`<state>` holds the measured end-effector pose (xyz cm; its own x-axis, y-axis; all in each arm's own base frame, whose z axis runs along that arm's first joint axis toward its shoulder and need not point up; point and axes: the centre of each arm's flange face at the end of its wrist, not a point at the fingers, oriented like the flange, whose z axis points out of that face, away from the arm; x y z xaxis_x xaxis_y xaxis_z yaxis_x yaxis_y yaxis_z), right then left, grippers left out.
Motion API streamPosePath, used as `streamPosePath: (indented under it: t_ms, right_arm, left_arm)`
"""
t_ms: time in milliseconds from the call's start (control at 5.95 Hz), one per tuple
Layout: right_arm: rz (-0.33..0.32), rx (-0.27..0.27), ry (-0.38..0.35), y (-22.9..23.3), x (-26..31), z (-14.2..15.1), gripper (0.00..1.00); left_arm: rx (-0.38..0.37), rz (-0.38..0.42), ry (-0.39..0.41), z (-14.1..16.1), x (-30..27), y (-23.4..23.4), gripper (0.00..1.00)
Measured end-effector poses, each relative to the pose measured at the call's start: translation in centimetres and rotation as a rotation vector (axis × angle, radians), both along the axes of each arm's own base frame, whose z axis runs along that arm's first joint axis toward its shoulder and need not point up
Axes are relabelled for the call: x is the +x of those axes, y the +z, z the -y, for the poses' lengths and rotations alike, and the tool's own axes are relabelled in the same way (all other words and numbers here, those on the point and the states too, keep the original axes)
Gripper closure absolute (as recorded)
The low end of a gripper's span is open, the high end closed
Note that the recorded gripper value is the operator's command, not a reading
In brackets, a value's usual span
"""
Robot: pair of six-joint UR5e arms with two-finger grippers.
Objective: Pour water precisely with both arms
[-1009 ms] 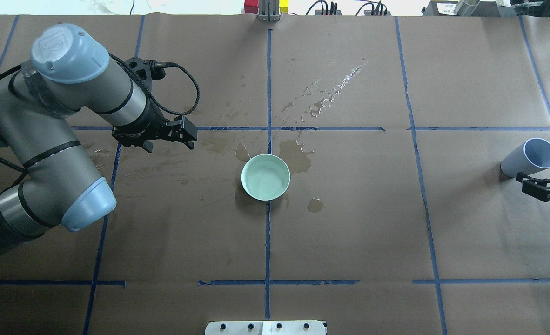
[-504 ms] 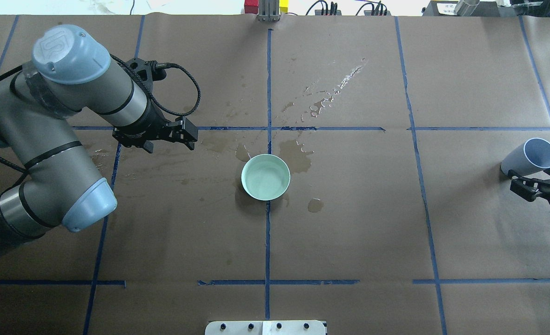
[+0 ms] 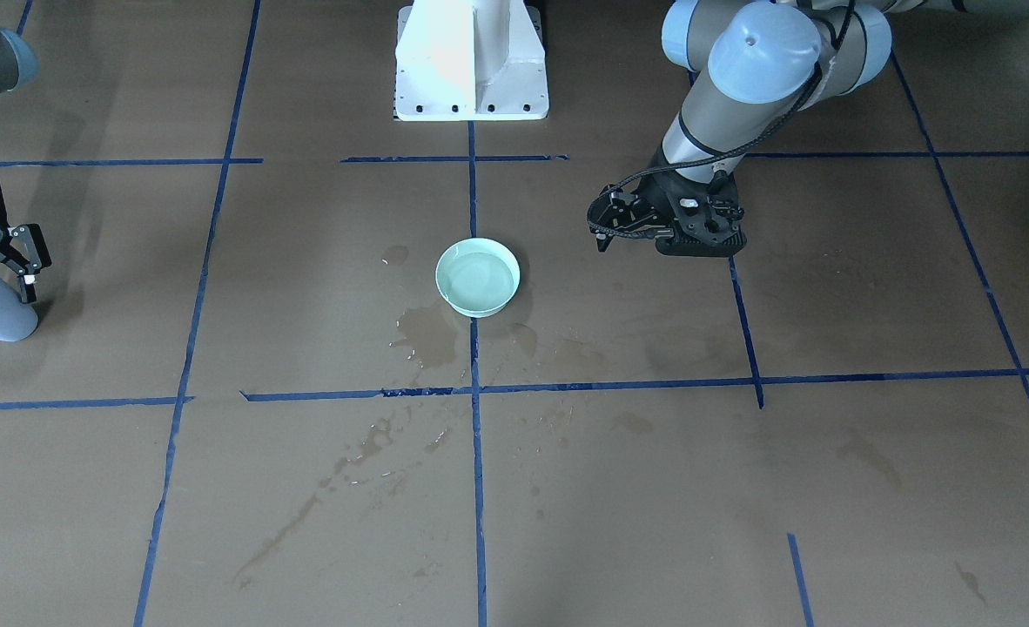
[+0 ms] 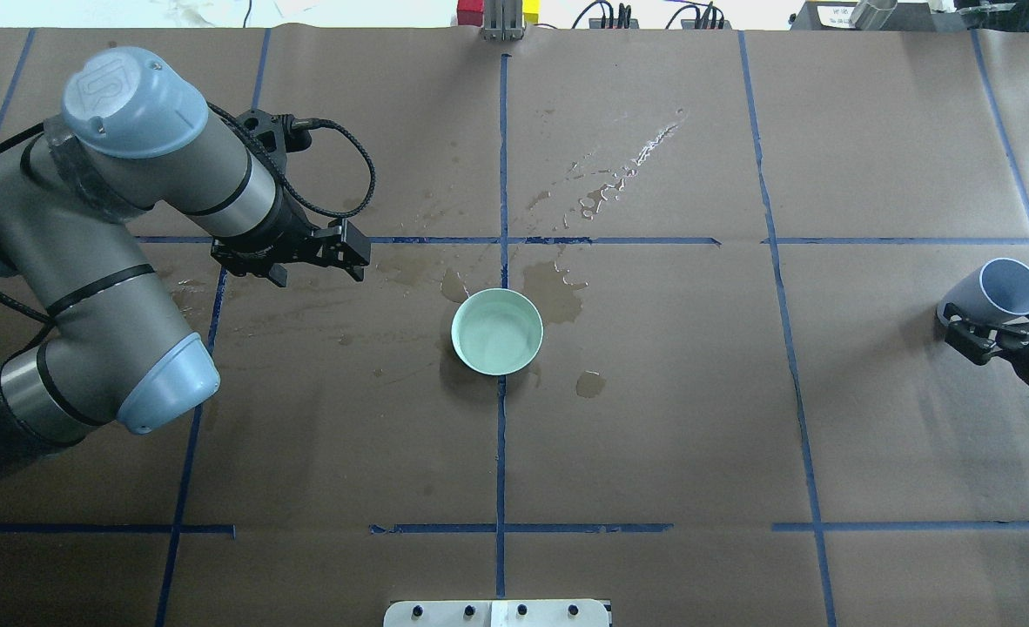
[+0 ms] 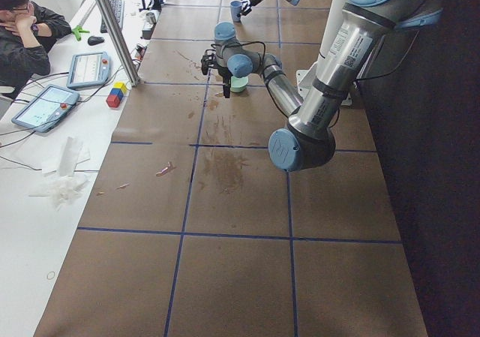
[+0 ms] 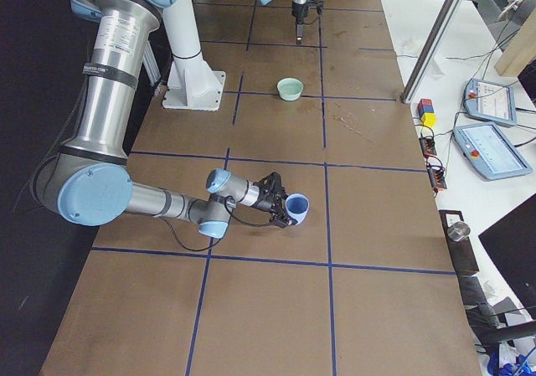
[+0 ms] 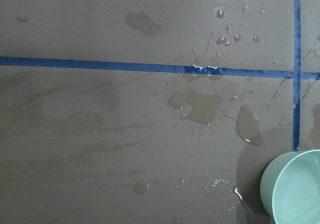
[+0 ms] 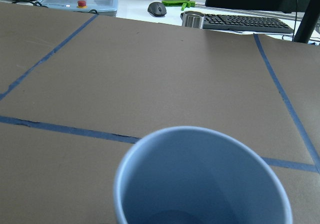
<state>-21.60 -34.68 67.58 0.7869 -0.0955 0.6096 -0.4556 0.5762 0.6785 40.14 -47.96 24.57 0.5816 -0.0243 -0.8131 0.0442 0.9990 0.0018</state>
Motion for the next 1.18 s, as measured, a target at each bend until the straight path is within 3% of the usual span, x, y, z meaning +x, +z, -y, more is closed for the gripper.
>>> streamPosePath:
  t_ms: [504,673,841,1009,1177]
  right_arm:
    - [0.006,0.008,0.007,0.2,-0.5,0.4,0.03]
    - [0.016,0.014,0.008,0.1,-0.4,0.4,0.53]
    - [0.028,0.021,0.008,0.0,-0.3,0.4,0.87]
    - [0.042,0.031,0.010,-0.4,-0.2,0.4,0.97]
    - [0.059,0.046,0.008,-1.0,0.1,0.4,0.97]
  left_arm:
    - [-0.002,0.000,-0.001,0.1,0.1,0.1,0.00]
    - [-0.002,0.001,-0.001,0.1,0.2,0.2,0.00]
    - [-0.001,0.002,-0.002,0.1,0.2,0.2,0.00]
    - [-0.002,0.003,-0.002,0.1,0.2,0.3,0.00]
    - [-0.002,0.004,-0.002,0.1,0.2,0.4,0.00]
